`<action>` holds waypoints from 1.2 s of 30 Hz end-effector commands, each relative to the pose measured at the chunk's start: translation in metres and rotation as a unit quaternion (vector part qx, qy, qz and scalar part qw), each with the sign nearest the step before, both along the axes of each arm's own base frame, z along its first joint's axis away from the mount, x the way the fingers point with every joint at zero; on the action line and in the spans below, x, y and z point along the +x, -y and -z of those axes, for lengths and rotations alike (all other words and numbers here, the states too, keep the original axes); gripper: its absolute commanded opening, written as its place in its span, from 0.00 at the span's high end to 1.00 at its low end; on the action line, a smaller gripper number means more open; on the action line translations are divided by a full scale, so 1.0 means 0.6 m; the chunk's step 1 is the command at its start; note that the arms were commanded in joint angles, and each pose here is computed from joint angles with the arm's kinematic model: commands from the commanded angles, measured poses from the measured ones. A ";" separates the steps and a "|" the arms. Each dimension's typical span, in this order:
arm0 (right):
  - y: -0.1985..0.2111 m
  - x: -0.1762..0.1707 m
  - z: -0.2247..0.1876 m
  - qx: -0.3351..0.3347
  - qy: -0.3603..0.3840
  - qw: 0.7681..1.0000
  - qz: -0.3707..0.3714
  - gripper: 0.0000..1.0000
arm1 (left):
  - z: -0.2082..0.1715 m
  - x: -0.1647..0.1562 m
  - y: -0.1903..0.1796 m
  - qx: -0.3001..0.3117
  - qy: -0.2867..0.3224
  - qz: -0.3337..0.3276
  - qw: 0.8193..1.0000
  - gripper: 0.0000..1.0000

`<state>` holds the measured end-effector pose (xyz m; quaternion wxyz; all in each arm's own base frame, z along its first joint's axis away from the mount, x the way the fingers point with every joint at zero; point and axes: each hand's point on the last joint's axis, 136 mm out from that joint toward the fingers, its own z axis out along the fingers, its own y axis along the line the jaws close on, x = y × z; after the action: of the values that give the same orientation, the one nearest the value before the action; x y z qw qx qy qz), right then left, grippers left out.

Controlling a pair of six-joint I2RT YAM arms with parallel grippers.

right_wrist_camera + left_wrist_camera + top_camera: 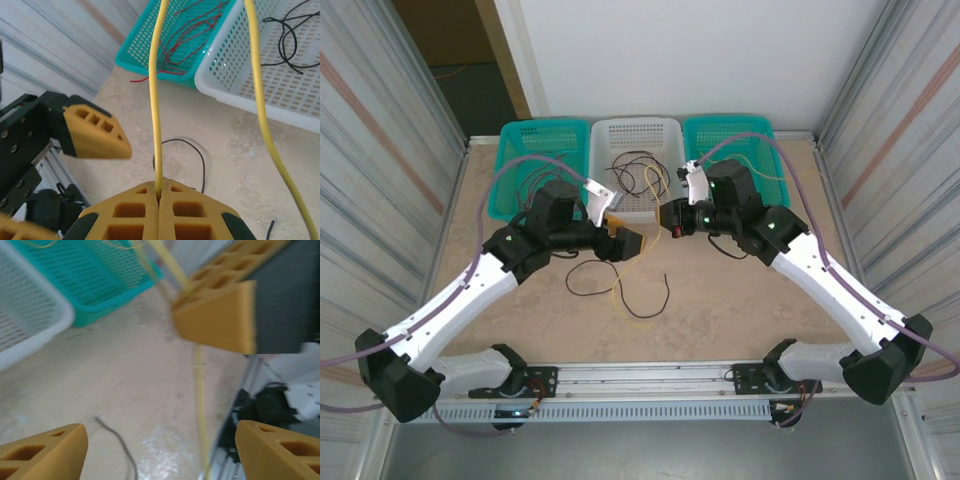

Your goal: Untangle the cables

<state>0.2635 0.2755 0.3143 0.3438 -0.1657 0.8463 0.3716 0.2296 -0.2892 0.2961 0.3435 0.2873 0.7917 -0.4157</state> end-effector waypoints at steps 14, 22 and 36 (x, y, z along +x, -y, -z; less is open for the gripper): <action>-0.035 -0.019 -0.024 0.054 0.004 0.998 -0.034 0.98 | 0.025 -0.041 0.045 -0.019 -0.030 0.053 0.998 0.71; 0.001 0.011 -0.029 0.145 -0.022 0.986 0.083 1.00 | 0.004 -0.030 0.053 -0.066 0.047 -0.005 0.997 1.00; 0.041 0.042 0.004 0.201 -0.051 0.957 0.202 0.93 | 0.036 0.045 0.021 -0.065 0.023 -0.209 0.976 1.00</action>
<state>0.2737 0.2619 0.3006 0.3647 0.0626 0.8008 0.4709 0.2402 -0.3128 0.2680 0.4397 0.1669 0.7928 -0.3877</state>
